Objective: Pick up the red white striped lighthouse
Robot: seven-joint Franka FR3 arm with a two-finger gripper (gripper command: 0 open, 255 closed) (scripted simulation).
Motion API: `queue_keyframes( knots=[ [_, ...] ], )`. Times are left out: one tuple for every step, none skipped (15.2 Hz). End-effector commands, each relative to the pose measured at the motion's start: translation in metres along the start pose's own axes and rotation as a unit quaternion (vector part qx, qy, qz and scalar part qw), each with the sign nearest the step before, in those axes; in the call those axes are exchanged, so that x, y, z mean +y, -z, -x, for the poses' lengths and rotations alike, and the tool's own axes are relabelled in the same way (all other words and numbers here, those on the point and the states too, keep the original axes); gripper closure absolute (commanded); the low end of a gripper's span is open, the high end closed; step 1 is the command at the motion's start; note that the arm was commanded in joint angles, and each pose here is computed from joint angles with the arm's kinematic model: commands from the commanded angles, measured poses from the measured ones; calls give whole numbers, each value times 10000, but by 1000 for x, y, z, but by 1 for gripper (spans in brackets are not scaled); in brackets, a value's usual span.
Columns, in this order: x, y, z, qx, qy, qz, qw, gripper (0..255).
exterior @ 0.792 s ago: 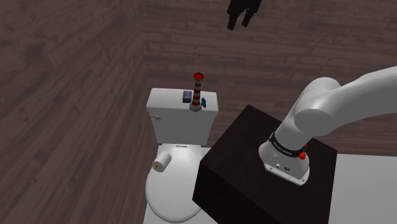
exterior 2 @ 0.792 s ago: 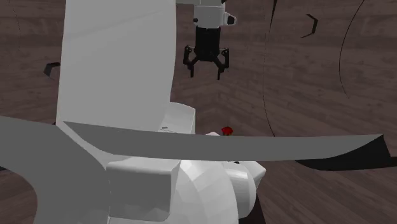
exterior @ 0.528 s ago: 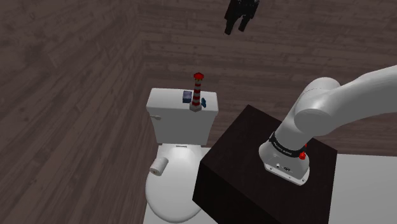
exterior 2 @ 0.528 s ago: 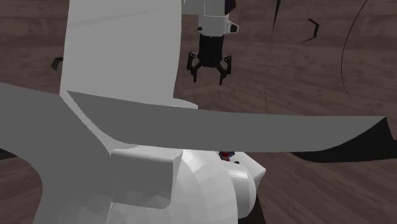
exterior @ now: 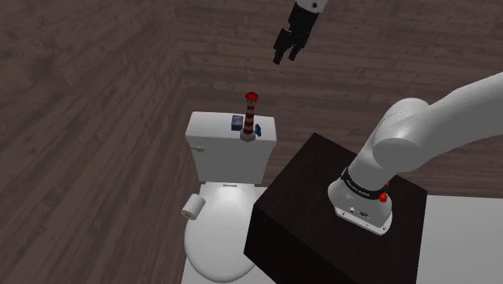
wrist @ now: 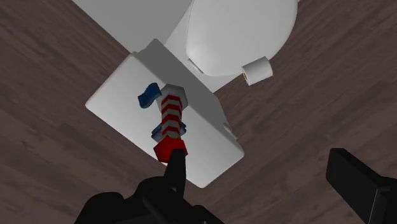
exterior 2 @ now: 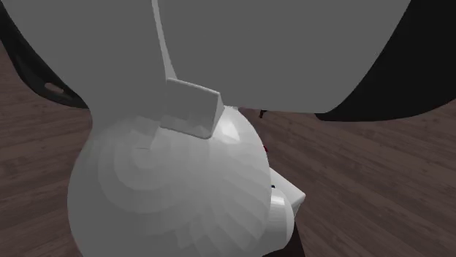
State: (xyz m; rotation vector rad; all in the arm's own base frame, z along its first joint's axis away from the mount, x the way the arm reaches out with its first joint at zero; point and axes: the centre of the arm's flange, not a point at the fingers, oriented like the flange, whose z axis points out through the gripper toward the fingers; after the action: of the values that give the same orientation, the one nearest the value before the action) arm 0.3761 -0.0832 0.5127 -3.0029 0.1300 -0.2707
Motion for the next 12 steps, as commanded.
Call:
queue_keyframes(
  knots=[
    [16, -24, -6, 81, 17, -73, 9999, 0],
    [23, -35, -9, 112, 25, -112, 9999, 0],
    [29, -46, -13, 143, 33, -151, 9998, 0],
    [35, -58, -17, 175, 40, -189, 9997, 0],
    [41, -69, -21, 206, 48, -228, 9995, 0],
    [47, -80, -25, 237, 56, -267, 9993, 0],
    [53, -92, -29, 268, 64, -306, 9992, 0],
    [58, -103, -33, 299, 72, -345, 9989, 0],
    [64, -115, -38, 330, 79, -384, 9987, 0],
    [69, -126, -42, 362, 87, -423, 9984, 0],
    [75, -137, -47, 393, 95, -462, 9981, 0],
    [80, -149, -51, 424, 103, -501, 9978, 0]
  ],
)
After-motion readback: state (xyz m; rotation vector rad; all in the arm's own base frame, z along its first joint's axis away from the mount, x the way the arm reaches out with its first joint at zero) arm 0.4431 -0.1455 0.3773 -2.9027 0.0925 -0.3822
